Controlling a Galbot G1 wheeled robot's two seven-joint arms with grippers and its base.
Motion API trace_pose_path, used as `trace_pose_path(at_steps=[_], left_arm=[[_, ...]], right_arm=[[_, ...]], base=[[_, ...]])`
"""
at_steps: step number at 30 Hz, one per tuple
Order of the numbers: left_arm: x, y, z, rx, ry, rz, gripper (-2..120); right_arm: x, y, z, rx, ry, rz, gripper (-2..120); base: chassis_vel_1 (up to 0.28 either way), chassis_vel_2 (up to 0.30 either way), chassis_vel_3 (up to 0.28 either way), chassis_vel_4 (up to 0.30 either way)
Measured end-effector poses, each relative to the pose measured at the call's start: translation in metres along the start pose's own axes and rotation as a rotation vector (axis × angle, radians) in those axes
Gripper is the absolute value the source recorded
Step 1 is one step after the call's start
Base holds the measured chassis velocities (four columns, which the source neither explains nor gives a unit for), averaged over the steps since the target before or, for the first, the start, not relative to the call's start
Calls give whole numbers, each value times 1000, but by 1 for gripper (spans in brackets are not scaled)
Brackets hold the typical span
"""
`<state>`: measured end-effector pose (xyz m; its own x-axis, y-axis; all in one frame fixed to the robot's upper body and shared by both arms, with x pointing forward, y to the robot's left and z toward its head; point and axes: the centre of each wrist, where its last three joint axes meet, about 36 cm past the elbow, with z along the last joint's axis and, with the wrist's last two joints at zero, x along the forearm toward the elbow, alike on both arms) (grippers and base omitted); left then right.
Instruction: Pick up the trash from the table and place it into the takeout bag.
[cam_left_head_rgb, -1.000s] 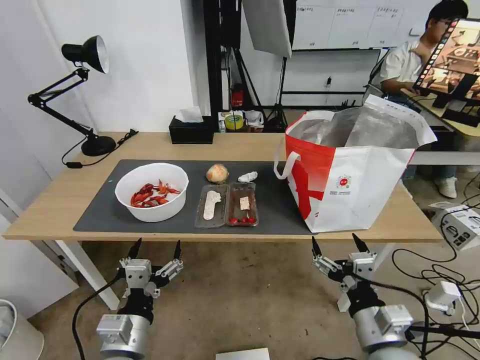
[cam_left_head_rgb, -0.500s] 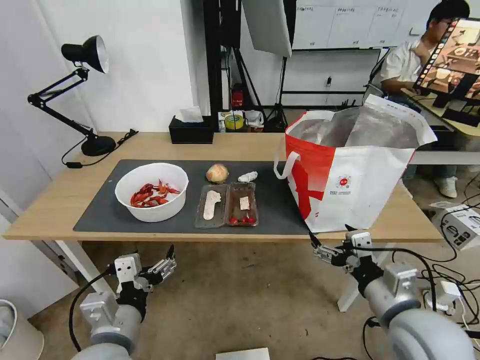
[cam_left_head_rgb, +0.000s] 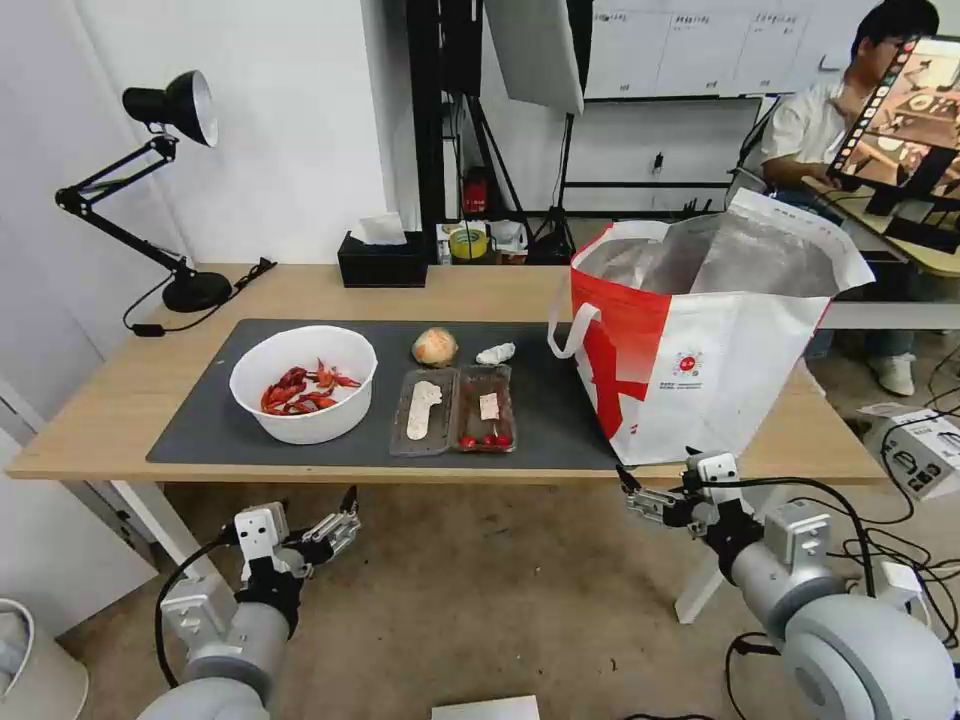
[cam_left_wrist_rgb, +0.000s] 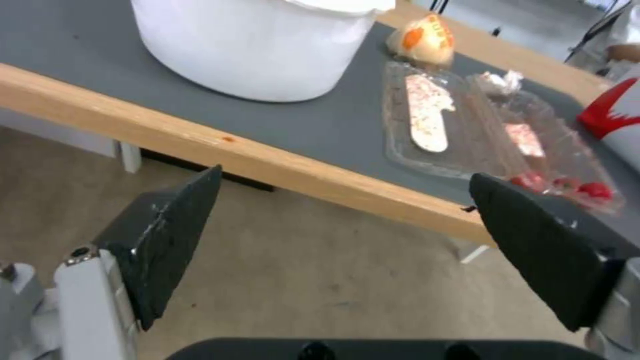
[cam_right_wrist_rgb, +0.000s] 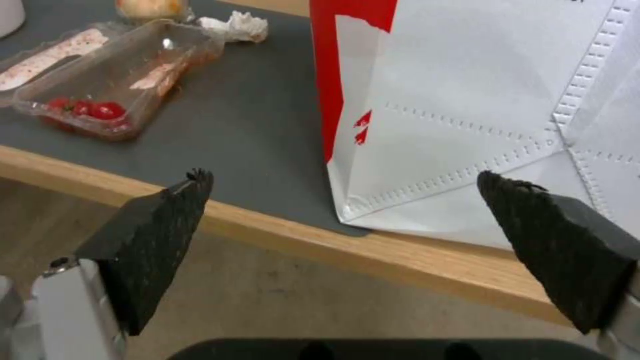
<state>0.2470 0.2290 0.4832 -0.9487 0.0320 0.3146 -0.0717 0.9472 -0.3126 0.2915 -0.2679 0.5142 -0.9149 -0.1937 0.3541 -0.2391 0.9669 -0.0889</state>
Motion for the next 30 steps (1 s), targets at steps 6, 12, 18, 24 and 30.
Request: trace_pose_path(at_steps=[6, 12, 18, 24, 30], left_arm=[[-10, -5, -2, 125, -3, 21, 100], [-24, -11, -2, 259, 16, 2, 100], [-30, -22, -12, 503, 88, 36, 100], [-27, -30, -29, 697, 140, 129, 100], [-35, -36, -28, 776, 170, 151, 100]], right_arm=[[2, 1, -2, 4, -6, -4, 100], [2, 0, -2, 11, -6, 3, 100], [4, 3, 2, -8, 7, 6, 100], [5, 5, 4, -19, 11, 14, 100], [6, 5, 5, -22, 14, 16, 100]], base=[[0, 0, 0, 0], [0, 0, 0, 0], [0, 0, 0, 0], [0, 0, 0, 0], [0, 0, 0, 0]])
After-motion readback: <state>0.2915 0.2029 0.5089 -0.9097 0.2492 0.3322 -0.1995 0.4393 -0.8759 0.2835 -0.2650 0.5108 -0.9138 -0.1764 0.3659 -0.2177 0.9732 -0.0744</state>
